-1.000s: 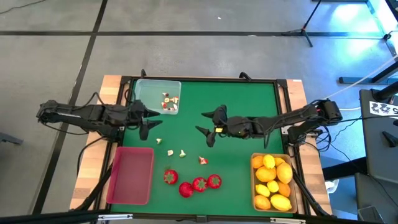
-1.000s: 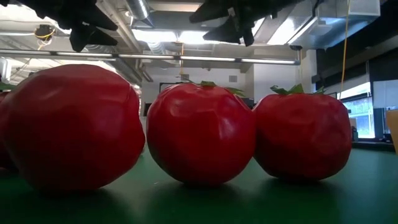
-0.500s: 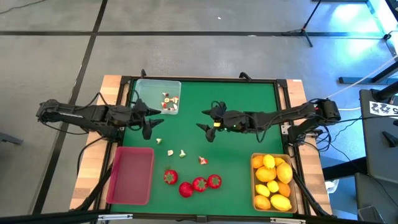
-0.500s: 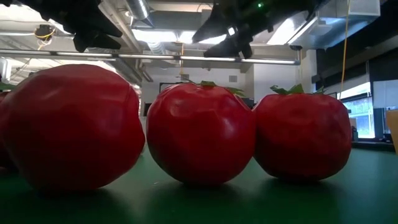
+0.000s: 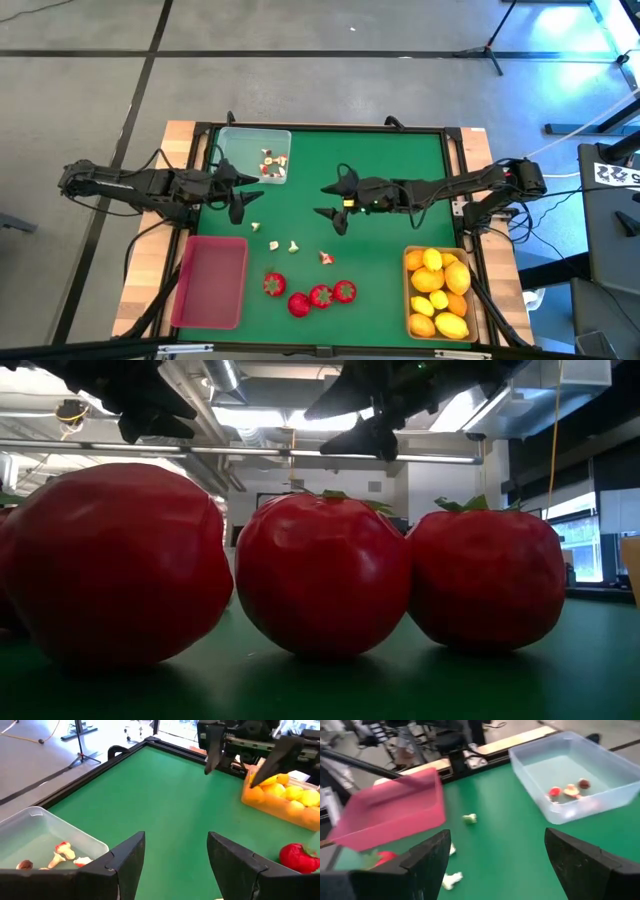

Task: Sort produce into baskets
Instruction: Put the tomato into the pink bin

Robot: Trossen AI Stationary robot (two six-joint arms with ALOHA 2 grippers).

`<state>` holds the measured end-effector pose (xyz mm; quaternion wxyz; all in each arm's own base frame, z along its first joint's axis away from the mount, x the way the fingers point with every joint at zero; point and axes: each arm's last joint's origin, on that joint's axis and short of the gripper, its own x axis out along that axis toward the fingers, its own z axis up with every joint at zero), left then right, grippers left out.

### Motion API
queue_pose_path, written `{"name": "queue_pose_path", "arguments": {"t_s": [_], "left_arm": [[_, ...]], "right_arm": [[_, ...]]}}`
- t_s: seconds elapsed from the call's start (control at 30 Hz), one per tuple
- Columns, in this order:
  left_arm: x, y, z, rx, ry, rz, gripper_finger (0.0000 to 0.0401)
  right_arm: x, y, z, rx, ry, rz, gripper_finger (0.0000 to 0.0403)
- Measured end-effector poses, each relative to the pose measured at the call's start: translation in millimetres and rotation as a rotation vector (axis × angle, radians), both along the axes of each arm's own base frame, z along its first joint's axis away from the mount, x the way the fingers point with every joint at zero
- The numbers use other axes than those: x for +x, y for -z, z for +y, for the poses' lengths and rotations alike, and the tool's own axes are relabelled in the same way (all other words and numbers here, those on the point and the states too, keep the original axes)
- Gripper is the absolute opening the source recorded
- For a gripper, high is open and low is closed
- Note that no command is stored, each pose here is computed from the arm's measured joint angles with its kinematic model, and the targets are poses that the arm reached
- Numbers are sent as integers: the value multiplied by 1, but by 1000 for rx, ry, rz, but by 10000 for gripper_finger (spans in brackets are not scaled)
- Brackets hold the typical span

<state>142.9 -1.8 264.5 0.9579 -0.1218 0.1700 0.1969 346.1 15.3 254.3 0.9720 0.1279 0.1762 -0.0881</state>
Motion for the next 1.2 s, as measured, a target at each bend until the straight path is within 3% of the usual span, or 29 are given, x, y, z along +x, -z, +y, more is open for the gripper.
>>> {"name": "queue_pose_path", "arguments": {"t_s": [0.13,0.27,0.6,0.77,1.2], "left_arm": [[0,0,0,-34,-14,-11,210],[0,0,0,-37,-16,-11,210],[0,1,0,-22,-10,-2,210],[0,1,0,-21,-9,-1,210],[0,0,0,-45,-23,-15,210]], "right_arm": [[0,1,5,21,-67,8,319],[-1,2,6,-30,-76,25,319],[9,20,4,-105,-6,64,319],[10,25,1,-161,90,85,319],[14,15,0,-173,98,-13,319]]}}
